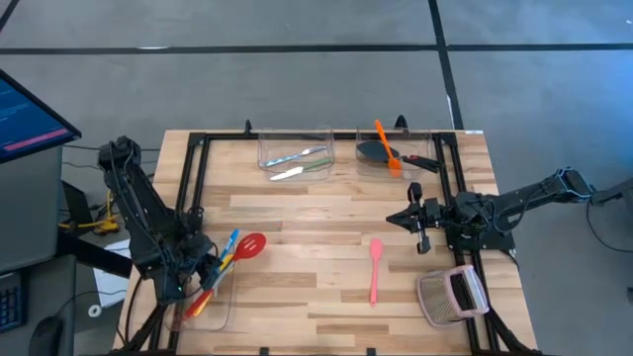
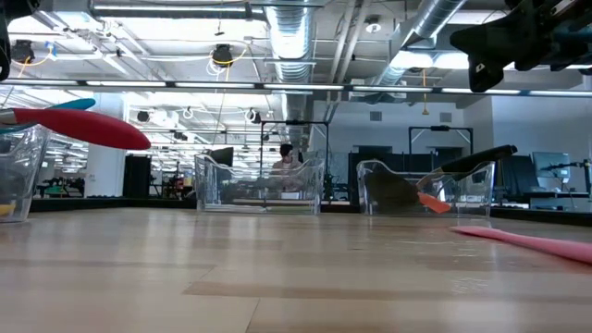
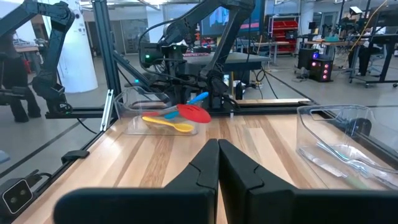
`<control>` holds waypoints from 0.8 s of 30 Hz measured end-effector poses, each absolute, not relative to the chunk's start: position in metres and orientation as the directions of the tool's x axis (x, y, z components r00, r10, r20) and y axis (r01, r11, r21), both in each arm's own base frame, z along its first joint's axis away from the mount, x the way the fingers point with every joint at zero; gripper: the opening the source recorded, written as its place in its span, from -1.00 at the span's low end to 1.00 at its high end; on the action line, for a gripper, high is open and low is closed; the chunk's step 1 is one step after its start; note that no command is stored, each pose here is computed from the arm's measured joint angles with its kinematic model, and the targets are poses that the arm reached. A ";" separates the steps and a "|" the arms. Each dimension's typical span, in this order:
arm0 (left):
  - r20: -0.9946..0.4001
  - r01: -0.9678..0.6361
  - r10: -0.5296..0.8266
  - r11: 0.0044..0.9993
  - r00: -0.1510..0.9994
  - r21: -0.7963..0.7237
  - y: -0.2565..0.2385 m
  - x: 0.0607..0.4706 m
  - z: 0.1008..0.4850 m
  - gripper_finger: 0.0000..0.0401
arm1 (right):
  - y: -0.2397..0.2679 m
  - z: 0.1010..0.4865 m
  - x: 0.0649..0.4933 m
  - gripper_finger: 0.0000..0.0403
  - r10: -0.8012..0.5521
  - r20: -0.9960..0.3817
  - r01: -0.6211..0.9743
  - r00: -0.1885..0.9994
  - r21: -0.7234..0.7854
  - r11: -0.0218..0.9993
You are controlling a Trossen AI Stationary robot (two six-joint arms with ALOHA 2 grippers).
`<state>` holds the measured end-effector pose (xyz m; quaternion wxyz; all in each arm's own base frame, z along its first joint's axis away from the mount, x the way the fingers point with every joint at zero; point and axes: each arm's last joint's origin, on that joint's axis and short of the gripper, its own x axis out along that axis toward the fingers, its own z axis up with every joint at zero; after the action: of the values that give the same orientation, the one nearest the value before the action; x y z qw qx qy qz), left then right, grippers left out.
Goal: Pick & Place Kitchen Items
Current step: Put the blue serving spoon into the bottom transparent bin, then put the pink spatula into the top right transparent bin
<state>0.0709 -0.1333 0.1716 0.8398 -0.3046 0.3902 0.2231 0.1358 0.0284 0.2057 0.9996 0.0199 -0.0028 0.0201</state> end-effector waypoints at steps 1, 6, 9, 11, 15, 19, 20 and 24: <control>-0.791 -0.612 0.137 0.715 0.596 -0.337 -0.133 0.071 0.171 -0.79 | 0.028 0.206 0.136 -0.99 0.040 0.007 -0.040 0.999 0.040 0.998; -0.791 -0.606 0.137 0.722 0.597 -0.333 -0.133 0.071 0.172 -0.65 | 0.028 0.206 0.136 -0.99 0.040 0.006 -0.040 0.999 0.040 0.998; -0.789 -0.591 0.128 0.736 0.601 -0.331 -0.133 0.071 0.173 -0.59 | 0.028 0.206 0.136 -0.99 0.040 0.006 -0.040 0.999 0.039 0.998; -0.787 -0.578 0.114 0.743 0.606 -0.337 -0.132 0.070 0.175 -0.56 | 0.028 0.206 0.136 -0.99 0.040 0.006 -0.040 0.999 0.038 0.998; -0.802 -0.550 0.044 0.751 0.595 -0.366 -0.126 0.067 0.184 -0.56 | 0.028 0.206 0.136 -0.99 0.040 0.007 -0.040 0.999 0.036 0.999; -0.792 -0.506 -0.034 0.753 0.610 -0.422 -0.119 0.064 0.195 -0.63 | 0.028 0.206 0.136 -0.99 0.040 0.007 -0.040 0.999 0.036 0.999; -0.781 -0.489 -0.048 0.756 0.623 -0.436 -0.116 0.063 0.198 -0.65 | 0.028 0.206 0.136 -0.99 0.040 0.007 -0.040 0.999 0.036 0.999; -0.749 -0.448 -0.107 0.743 0.653 -0.497 -0.108 0.060 0.207 -0.75 | 0.028 0.206 0.136 -0.99 0.039 0.010 -0.040 0.999 0.037 0.999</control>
<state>0.0600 -0.1079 0.2075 0.8416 -0.3441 0.4037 0.1013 0.1358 0.0283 0.2060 0.9996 0.0186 -0.0046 0.0198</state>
